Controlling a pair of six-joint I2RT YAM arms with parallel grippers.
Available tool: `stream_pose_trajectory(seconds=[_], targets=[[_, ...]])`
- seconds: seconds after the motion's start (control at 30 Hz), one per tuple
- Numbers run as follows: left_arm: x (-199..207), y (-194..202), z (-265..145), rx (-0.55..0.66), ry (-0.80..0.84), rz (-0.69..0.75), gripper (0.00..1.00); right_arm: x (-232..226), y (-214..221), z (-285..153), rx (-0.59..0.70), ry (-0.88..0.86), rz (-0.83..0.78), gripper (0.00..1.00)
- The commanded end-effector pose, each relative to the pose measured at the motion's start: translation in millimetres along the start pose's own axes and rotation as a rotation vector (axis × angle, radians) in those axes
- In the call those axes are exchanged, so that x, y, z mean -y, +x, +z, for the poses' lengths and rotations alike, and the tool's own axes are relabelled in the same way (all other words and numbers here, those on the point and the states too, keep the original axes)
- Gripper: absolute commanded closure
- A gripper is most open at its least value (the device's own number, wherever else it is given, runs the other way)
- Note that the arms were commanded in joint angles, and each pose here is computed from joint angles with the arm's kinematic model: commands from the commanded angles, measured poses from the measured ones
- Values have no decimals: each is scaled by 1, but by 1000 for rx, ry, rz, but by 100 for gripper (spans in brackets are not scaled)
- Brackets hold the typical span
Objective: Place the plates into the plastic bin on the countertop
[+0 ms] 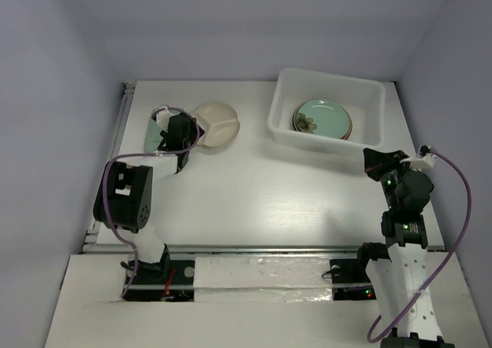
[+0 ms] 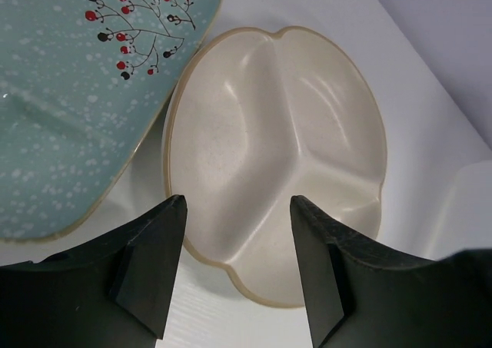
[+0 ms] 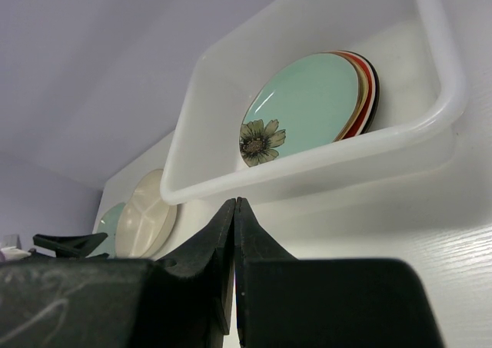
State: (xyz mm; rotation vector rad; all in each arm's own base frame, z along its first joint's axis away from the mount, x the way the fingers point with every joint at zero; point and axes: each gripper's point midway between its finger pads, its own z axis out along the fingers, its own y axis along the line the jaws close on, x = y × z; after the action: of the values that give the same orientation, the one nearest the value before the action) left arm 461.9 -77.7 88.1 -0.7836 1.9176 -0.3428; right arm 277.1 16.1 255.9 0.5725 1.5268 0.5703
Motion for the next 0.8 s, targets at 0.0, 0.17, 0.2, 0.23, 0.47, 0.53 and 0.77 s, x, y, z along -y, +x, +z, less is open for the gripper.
stream_pose_trajectory(seconds=[0.0,0.17,0.2,0.23,0.47,0.53,0.77], targets=[[9,-24,-20,93,27,-27,46,-16,-12,1,41,-61,-20,94],[-11,-4,-15,52,-22,-21,47,-16,-11,0,38,-65,-19,94],[-15,3,-12,33,-35,-18,47,-16,-11,0,37,-66,-20,94],[-15,6,-11,21,-35,-21,47,-17,-11,0,37,-68,-19,94],[-22,19,4,-13,-73,-18,49,-18,-10,1,30,-76,-15,94],[-17,18,12,-18,-76,-15,49,-18,-9,1,26,-77,-15,94],[-7,17,32,-49,-103,7,55,-19,-9,1,24,-80,-13,94]])
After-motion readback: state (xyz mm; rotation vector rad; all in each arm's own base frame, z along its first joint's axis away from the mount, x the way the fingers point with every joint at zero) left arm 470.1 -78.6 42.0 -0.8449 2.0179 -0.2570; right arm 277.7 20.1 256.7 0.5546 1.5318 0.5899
